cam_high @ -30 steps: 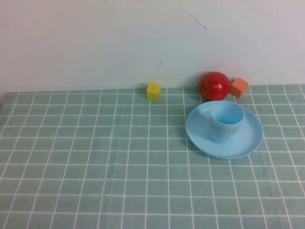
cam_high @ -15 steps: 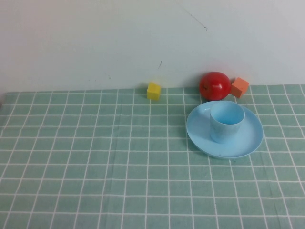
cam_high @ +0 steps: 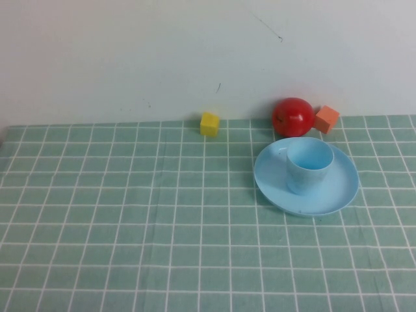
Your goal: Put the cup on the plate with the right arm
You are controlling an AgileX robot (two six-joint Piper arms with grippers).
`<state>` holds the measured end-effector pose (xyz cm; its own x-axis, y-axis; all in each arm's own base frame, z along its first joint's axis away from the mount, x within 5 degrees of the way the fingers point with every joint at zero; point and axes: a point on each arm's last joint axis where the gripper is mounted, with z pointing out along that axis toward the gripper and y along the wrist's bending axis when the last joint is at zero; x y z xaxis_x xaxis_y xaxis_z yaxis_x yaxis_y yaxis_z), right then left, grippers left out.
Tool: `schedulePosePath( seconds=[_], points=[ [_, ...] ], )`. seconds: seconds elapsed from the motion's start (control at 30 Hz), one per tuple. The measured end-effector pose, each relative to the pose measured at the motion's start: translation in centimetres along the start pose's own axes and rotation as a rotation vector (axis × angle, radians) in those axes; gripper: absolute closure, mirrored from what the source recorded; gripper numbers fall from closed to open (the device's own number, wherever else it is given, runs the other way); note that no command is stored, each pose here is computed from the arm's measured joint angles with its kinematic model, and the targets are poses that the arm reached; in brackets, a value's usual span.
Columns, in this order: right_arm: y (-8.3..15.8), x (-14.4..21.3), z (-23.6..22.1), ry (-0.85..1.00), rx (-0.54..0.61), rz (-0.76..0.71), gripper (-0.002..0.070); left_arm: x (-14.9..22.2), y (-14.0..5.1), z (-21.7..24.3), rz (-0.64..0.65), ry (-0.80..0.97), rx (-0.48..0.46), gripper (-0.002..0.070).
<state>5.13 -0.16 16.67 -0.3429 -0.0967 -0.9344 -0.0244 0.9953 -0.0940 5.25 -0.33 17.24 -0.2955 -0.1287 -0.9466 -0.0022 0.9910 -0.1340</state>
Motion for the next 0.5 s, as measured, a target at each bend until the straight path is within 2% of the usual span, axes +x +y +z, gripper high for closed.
schedulePosePath(
  seconds=[0.33, 0.5],
  points=[
    [-0.01, 0.00, 0.00, 0.000, 0.002, 0.002, 0.0678, 0.00, 0.00, 0.00, 0.000, 0.000, 0.000, 0.0678],
    [-0.22, 0.02, -0.01, 0.004, 0.040, 0.019, 0.0678, 0.00, 0.00, 0.00, 0.000, 0.000, 0.000, 0.0678]
  ],
)
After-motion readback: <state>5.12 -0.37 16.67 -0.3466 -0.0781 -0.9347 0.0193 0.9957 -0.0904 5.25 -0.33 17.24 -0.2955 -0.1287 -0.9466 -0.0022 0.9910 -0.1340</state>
